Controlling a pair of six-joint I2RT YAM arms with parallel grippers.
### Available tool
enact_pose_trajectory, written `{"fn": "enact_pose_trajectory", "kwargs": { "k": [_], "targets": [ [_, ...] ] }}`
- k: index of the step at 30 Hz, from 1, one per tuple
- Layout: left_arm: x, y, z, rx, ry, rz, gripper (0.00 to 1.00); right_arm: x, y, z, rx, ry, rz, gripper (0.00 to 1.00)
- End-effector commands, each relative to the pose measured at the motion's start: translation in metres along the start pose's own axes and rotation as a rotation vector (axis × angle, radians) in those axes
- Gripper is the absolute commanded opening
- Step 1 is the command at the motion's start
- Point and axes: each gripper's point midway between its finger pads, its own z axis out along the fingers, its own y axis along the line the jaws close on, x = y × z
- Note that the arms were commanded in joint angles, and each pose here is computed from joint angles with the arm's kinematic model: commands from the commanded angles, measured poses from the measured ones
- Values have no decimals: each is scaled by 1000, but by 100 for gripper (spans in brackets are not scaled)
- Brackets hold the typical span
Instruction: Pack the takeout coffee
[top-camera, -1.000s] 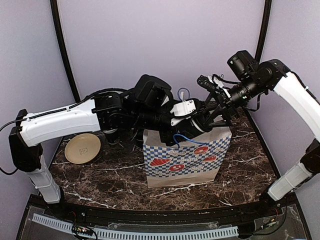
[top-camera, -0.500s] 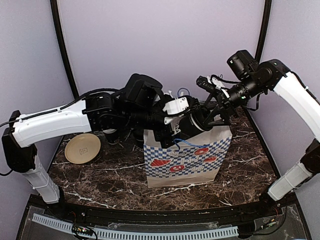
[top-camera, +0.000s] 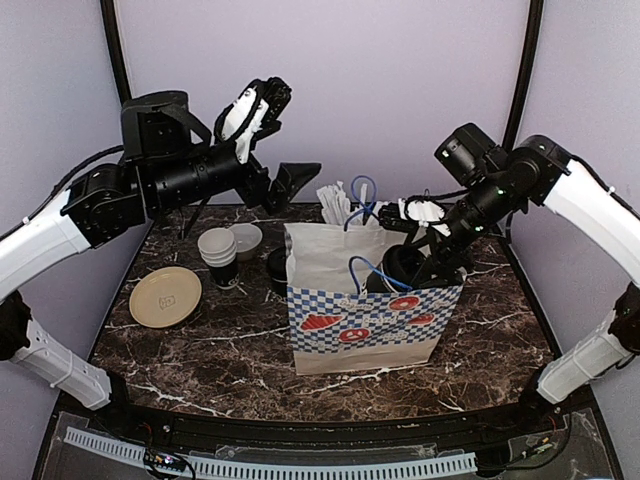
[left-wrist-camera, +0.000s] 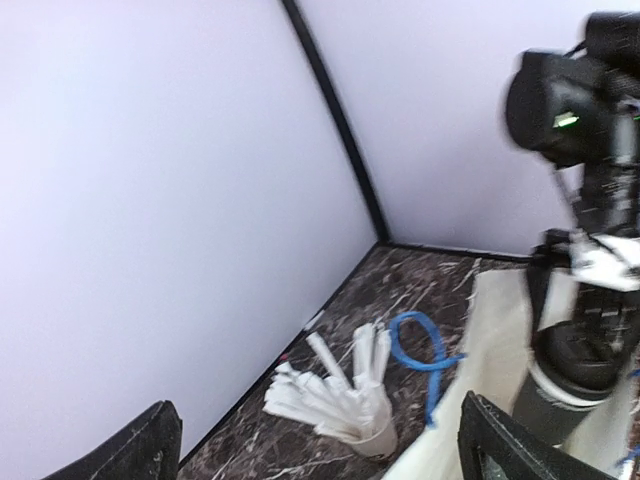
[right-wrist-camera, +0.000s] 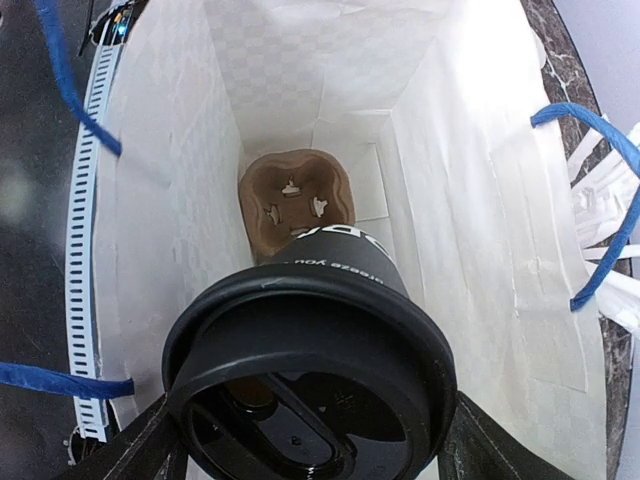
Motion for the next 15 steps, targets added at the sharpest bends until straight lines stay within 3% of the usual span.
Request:
{"fn": "enact_pose_trajectory", "kwargs": {
  "k": [1, 15],
  "targets": [
    [48, 46, 25, -190, 107, -89, 99, 4, 15, -14, 45, 41, -140, 67],
    [91, 85, 39, -296, 127, -160, 99, 10, 73, 13, -60, 225, -357, 69]
  ]
}}
